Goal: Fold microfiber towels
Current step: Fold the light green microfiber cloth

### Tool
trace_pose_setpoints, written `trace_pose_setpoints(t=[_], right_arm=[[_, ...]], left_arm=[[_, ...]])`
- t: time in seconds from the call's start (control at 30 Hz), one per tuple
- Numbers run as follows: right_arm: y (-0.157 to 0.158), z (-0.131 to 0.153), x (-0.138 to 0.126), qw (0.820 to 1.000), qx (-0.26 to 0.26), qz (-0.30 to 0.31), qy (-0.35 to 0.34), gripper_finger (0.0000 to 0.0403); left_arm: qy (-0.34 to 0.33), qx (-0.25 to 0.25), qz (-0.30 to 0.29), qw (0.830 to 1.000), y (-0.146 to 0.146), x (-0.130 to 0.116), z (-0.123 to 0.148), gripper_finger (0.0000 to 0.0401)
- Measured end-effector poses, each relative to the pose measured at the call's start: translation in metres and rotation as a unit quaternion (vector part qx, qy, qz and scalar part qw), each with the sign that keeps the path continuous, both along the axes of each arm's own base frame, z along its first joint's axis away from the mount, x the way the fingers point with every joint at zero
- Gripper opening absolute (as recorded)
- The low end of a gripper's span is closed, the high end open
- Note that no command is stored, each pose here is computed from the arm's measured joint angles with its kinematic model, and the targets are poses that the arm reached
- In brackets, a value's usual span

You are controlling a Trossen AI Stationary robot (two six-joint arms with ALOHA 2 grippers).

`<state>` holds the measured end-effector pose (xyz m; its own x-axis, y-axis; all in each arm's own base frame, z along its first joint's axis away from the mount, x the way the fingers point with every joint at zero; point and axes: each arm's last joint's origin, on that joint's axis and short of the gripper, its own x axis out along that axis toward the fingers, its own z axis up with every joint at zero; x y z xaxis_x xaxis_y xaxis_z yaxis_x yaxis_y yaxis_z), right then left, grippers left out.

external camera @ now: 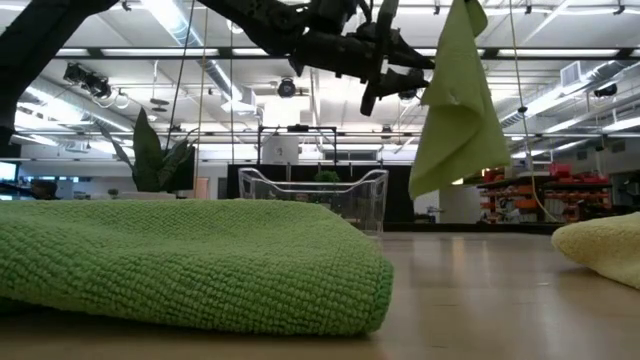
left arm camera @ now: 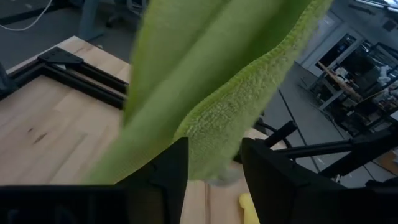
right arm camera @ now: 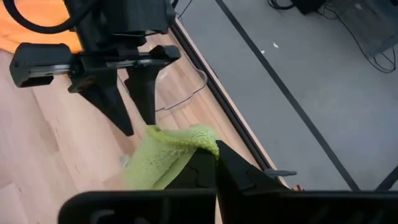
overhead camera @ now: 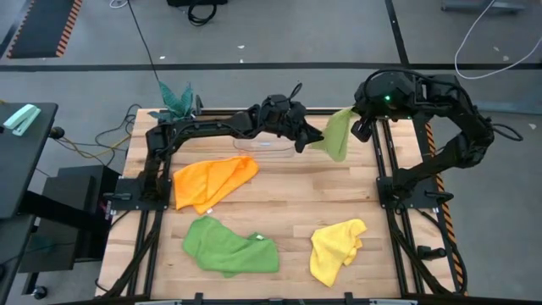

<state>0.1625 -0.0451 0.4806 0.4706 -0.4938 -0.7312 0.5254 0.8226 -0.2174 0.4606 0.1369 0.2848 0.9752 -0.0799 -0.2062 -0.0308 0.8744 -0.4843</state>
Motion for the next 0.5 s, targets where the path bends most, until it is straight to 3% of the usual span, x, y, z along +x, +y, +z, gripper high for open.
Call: trace_pose_setpoints(t=[0.5], right_arm=[[0.0,0.0,-0.0001,1.0,0.0,-0.001,-0.001,0.0]], left_arm=[[0.006,0.0,0.007,1.0,0.0079,-0.0028,-0.0013,0.0154]])
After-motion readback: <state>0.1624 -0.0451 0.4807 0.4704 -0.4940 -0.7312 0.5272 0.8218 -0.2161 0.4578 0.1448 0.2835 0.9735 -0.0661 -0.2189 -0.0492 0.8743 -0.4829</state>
